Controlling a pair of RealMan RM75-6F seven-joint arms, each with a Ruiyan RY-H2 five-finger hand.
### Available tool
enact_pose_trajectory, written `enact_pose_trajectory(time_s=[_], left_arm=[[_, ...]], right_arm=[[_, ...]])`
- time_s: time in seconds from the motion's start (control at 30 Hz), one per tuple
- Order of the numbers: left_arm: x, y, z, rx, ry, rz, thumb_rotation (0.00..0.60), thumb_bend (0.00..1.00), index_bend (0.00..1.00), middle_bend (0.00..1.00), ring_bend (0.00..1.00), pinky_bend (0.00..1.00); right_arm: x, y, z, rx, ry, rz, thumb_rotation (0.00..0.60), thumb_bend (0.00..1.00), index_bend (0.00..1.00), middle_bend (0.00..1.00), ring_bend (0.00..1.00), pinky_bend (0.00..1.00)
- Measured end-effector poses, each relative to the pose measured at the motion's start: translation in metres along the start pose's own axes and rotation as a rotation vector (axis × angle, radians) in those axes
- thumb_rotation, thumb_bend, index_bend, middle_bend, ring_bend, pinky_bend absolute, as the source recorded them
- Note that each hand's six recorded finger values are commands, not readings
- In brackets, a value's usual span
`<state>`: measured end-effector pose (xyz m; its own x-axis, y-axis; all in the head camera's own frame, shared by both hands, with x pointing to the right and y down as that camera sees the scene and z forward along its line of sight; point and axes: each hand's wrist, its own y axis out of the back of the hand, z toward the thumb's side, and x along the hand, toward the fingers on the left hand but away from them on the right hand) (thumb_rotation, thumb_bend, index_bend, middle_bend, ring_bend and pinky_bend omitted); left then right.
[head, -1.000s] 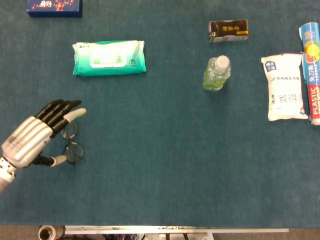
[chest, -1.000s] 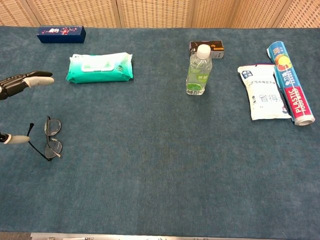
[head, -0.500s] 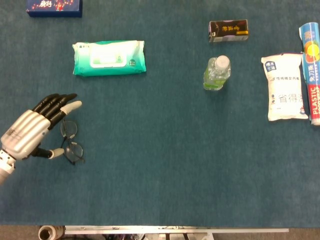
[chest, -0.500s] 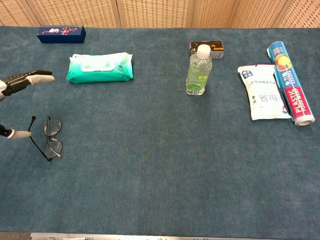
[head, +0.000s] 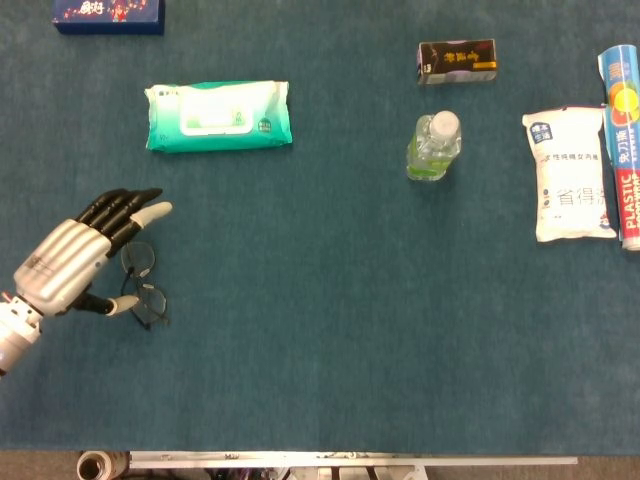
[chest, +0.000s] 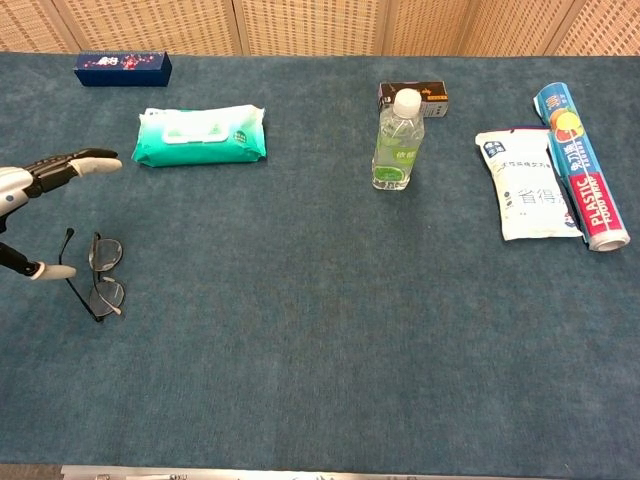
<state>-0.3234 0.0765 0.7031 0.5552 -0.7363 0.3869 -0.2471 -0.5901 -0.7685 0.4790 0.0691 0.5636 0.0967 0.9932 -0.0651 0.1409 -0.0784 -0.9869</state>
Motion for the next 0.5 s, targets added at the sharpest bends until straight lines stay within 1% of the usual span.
enact_pose_trajectory(time_s=[0.5], left_arm=[[0.007,-0.007,-0.011,-0.002,0.031,-0.023,0.6,0.0,0.0,0.0,0.0,0.03]], right_arm=[[0.001,0.001,0.0,-0.003,0.002,-0.003,0.6,0.01,0.14,0.2,0.17,0.33]])
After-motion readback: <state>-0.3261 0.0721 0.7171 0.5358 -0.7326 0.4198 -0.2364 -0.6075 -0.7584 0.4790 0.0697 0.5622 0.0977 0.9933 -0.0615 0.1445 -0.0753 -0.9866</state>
